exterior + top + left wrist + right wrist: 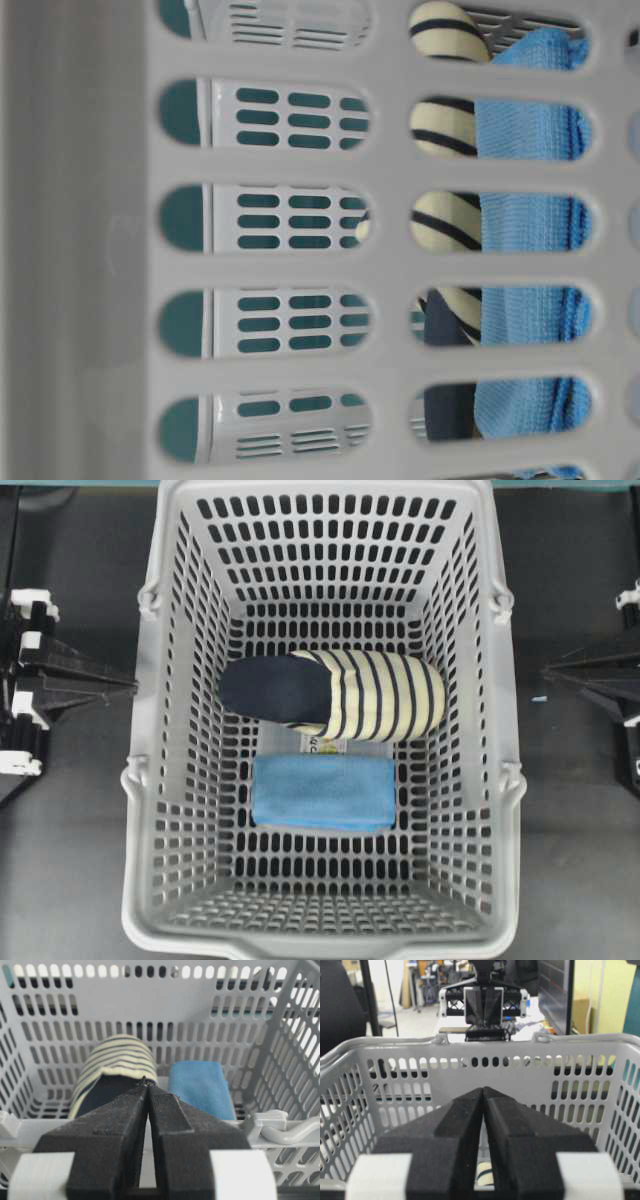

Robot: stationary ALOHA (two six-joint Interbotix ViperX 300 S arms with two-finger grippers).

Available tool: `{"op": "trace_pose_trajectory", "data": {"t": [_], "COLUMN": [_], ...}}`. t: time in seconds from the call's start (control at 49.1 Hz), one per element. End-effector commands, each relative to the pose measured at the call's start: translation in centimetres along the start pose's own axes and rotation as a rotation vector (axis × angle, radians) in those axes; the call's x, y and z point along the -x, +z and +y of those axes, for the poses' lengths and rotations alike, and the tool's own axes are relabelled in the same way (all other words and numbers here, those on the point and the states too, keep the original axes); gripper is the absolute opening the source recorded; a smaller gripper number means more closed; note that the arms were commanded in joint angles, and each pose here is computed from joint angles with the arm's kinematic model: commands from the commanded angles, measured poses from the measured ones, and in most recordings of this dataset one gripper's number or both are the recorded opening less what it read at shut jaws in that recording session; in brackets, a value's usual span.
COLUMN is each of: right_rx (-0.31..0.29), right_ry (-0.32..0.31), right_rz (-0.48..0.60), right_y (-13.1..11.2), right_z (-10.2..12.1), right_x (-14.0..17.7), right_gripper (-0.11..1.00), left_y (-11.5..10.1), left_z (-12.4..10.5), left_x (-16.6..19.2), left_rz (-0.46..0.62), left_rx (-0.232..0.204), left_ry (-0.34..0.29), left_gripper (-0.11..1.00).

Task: Pick up the blue cloth from the shopping basket with the left arm.
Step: 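Lower the left gripper into the basket and close it on the blue cloth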

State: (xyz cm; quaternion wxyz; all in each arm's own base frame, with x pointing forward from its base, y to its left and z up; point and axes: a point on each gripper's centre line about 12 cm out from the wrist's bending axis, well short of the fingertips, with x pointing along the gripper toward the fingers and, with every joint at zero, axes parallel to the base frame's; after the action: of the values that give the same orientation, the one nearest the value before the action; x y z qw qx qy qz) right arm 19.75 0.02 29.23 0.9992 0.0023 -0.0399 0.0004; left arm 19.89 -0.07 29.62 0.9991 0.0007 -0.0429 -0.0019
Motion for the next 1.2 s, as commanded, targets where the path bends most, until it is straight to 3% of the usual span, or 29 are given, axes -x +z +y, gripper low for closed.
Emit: {"op": "trace_pose_trajectory", "data": {"t": [0.0,0.122,0.489,0.815,0.978,1.08,1.182], "right_rx": [-0.010,-0.016,-0.016,-0.017,-0.018,-0.018,-0.018], "right_ry": [-0.005,-0.006,-0.008,-0.006,-0.006,-0.003,-0.003], "right_rz": [-0.029,-0.049,0.026,0.064,0.063,0.060,0.055], "right_y": [1.0,1.9,1.2,0.7,0.8,0.8,0.9], "right_z": [-0.1,-0.1,-0.1,-0.1,-0.1,0.0,0.0], "right_x": [-0.3,-0.4,-0.5,-0.4,-0.3,-0.3,-0.2], "right_gripper": [0.01,0.01,0.01,0.01,0.01,0.01,0.01], "left_y": [2.8,4.6,5.9,2.6,0.1,-1.7,-3.2], "left_z": [0.0,0.1,-0.3,-2.1,-2.9,-4.0,-5.1], "left_x": [-1.3,-3.5,-12.8,-20.3,-22.8,-23.9,-24.6], "left_rz": [-0.011,0.104,0.578,0.923,1.004,1.041,1.069], "left_rx": [-0.019,-0.015,-0.036,-0.054,-0.051,-0.059,-0.069], "left_ry": [-0.006,0.002,-0.006,-0.039,-0.045,-0.064,-0.084], "left_gripper": [0.06,0.00,0.00,0.00,0.02,0.08,0.27]}}
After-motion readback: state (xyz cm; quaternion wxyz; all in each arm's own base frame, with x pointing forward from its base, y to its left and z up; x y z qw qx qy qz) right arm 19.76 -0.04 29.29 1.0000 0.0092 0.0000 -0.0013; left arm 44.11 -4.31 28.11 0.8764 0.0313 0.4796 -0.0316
